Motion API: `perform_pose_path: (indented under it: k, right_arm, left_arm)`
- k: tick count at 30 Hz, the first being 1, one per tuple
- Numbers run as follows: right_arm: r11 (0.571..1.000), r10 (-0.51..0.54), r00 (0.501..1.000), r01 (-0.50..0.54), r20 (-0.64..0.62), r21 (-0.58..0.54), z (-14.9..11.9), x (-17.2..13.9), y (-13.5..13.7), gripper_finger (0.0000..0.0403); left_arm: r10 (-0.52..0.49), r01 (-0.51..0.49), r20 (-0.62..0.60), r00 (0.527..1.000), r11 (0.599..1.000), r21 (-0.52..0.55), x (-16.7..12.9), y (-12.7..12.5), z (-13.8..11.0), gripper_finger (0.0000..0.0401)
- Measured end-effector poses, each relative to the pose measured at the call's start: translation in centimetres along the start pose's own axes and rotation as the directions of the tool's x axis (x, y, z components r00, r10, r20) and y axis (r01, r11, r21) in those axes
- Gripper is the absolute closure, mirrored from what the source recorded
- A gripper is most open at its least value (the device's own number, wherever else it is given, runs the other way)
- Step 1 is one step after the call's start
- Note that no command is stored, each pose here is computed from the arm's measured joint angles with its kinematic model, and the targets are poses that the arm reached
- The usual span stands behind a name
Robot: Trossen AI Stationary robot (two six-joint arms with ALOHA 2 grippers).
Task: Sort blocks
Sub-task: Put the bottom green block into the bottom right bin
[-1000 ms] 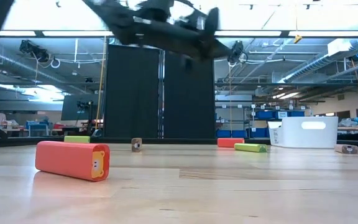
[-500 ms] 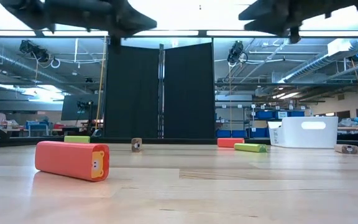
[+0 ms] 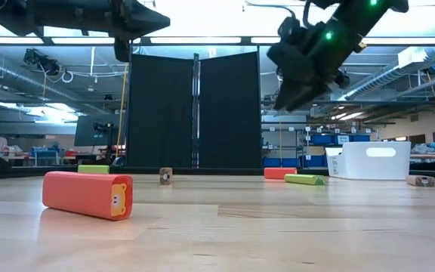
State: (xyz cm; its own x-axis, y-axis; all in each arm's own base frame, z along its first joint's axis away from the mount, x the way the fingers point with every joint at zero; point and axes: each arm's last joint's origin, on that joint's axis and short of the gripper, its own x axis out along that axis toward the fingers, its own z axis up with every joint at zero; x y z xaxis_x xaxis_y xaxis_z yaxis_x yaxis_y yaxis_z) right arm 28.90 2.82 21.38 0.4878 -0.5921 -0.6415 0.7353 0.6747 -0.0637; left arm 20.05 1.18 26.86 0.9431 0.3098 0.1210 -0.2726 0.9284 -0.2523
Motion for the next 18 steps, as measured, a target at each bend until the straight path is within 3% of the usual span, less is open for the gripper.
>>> perform_pose_path:
  k: [5,9,13,18]
  right_arm:
    - [0.998,-0.010,0.988,0.019,-0.154,0.059,-0.5,1.2,-1.2,0.0187]
    - [0.997,0.003,0.979,0.013,-0.203,0.080,-1.5,2.0,-2.0,0.0167]
    - [0.995,0.033,0.964,-0.006,-0.265,0.101,-2.3,2.8,-2.5,0.0147]
    - [0.989,0.088,0.950,-0.048,-0.300,0.141,-3.2,4.1,-2.7,0.0127]
  left_arm:
    - [0.107,-0.107,-0.009,0.994,0.990,-0.095,-0.7,0.5,0.4,0.0396]
    - [0.187,-0.197,-0.078,0.979,0.968,-0.154,-0.9,1.3,0.2,0.0396]
    - [0.261,-0.292,-0.185,0.947,0.942,-0.164,-0.8,2.1,-0.1,0.0396]
    - [0.284,-0.320,-0.206,0.936,0.932,-0.170,-0.8,2.5,-0.2,0.0395]
